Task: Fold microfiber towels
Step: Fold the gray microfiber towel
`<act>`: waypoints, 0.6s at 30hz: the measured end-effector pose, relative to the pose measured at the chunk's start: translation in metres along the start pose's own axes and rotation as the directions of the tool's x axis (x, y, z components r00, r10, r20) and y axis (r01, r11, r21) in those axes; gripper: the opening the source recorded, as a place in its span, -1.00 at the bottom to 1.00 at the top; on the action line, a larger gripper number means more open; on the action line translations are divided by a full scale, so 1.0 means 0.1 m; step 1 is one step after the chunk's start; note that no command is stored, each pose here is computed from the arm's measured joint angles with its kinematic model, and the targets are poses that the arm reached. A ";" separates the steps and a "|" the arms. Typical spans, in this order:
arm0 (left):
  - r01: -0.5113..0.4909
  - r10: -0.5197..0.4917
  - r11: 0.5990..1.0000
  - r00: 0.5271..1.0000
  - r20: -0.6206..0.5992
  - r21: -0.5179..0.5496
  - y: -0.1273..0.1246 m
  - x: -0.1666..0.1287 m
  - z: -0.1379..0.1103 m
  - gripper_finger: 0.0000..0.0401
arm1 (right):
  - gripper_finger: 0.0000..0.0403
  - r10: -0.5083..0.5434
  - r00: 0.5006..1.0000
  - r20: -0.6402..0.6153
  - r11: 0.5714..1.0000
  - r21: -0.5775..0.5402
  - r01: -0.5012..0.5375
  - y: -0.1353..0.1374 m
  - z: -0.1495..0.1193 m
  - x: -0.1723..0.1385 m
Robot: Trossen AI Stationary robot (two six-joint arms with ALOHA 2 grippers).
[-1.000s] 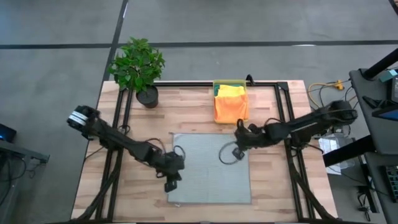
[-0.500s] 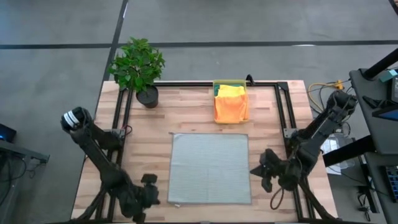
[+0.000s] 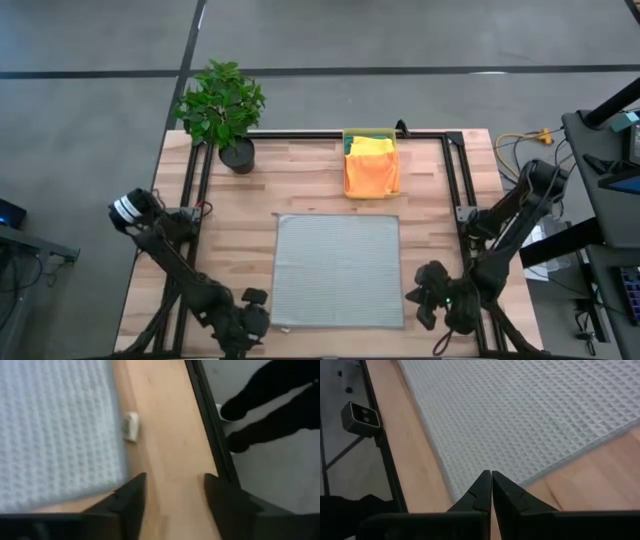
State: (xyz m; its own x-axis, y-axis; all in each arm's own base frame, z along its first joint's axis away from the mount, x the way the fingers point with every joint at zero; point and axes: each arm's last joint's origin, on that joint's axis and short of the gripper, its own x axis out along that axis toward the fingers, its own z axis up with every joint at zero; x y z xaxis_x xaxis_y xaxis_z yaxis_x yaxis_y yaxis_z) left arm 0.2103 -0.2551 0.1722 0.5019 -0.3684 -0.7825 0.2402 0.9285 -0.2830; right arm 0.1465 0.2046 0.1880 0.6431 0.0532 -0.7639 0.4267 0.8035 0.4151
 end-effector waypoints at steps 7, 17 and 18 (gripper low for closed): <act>-0.109 0.112 0.990 0.994 -0.020 0.090 0.11 0.17 -0.05 0.28 | -0.96 -0.012 1.000 -0.013 0.999 -0.046 0.011 0.16 -0.06 0.08; -0.193 0.200 0.976 0.978 -0.063 0.104 0.14 0.45 -0.10 0.07 | -0.96 0.041 0.998 -0.055 0.997 -0.067 -0.045 0.43 -0.19 0.01; -0.196 0.203 0.975 0.977 -0.062 0.101 0.15 0.46 -0.09 0.04 | -0.96 0.044 0.997 -0.057 0.996 -0.070 -0.048 0.45 -0.20 0.00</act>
State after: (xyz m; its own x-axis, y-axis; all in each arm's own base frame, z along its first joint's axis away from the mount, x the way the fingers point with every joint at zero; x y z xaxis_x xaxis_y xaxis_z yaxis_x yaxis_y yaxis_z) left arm 0.2295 -0.2573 0.1273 0.4874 -0.1688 -0.8567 0.2199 0.9732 -0.0667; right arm 0.1528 0.2529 0.1968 0.6240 0.1225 -0.7718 0.3493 0.8397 0.4157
